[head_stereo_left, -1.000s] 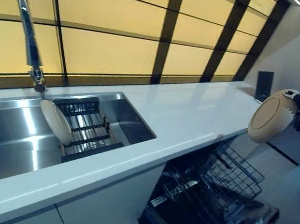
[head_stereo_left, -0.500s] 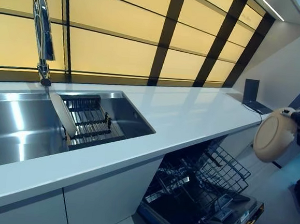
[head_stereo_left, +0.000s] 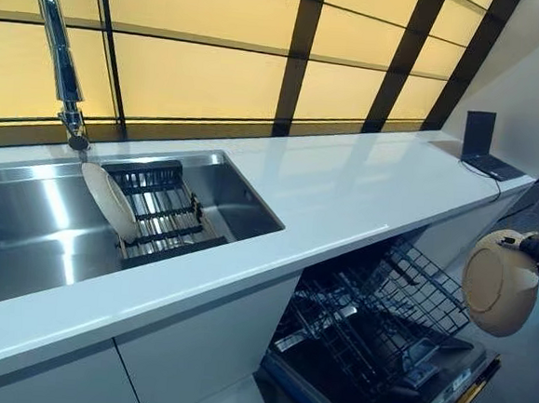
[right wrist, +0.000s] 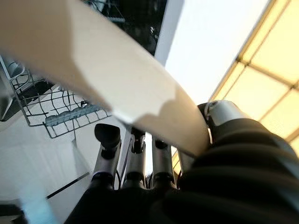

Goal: Take plates into dishwasher

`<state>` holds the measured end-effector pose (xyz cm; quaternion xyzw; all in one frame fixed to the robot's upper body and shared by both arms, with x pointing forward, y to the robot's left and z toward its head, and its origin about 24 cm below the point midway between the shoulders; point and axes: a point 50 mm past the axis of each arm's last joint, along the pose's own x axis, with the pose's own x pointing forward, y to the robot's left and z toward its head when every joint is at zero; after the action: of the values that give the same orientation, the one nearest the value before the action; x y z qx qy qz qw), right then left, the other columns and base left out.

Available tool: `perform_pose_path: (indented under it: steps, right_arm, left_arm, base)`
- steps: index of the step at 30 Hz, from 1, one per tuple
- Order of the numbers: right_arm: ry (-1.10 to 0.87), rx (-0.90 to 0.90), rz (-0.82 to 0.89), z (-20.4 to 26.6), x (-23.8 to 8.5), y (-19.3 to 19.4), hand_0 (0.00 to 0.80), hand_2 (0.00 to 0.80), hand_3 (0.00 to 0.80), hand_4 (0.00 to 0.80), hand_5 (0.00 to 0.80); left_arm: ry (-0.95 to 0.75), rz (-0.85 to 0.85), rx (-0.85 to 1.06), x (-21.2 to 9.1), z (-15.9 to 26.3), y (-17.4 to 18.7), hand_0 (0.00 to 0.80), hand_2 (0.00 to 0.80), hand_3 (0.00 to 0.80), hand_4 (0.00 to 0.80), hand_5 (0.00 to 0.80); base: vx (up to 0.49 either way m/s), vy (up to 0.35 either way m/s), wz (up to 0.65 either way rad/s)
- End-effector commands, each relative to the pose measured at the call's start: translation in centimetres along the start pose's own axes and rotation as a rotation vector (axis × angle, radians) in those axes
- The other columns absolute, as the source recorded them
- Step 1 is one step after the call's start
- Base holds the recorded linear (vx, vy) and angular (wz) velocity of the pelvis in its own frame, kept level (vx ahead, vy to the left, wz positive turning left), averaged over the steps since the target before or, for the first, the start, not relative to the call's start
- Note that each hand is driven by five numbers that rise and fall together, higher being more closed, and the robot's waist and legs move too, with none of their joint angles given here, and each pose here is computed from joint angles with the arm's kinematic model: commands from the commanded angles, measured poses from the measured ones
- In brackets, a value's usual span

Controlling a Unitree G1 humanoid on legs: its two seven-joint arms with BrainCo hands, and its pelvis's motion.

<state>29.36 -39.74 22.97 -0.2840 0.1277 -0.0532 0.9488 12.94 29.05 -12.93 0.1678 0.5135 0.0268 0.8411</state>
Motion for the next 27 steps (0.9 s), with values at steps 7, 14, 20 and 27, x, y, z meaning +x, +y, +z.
perform_pose_path:
  steps: [7,14,20,27]
  right_arm:
    - [-0.246,-0.31,0.031,5.4,-0.9,0.8,0.8,0.8,0.8,0.8,0.8]
    - [-0.282,-0.383,0.114,6.3,0.0,2.8,0.8,0.8,0.8,0.8,0.8]
    - [-0.24,-0.395,0.213,5.2,0.1,4.2,0.8,0.8,0.8,0.8,0.8]
    - [-0.196,-0.379,0.255,3.0,0.5,5.9,0.8,0.8,0.8,0.8,0.8]
  left_arm:
    - [-0.054,0.013,-0.113,0.0,1.1,0.7,0.0,0.0,0.0,0.0,0.0]
    - [0.007,-0.005,-0.306,-0.3,-1.1,-0.2,0.0,0.0,0.0,0.0,0.0]
    - [0.092,-0.017,-0.351,-0.5,-2.7,-0.6,0.0,0.0,0.0,0.0,0.0]
    - [0.024,-0.013,-0.298,-0.2,-1.0,-0.3,0.0,0.0,0.0,0.0,0.0]
  base:
    - [-0.076,-0.146,0.06]
    - [-0.082,-0.093,0.07]
    - [-0.011,0.024,0.2]
    - [-0.053,-0.016,0.31]
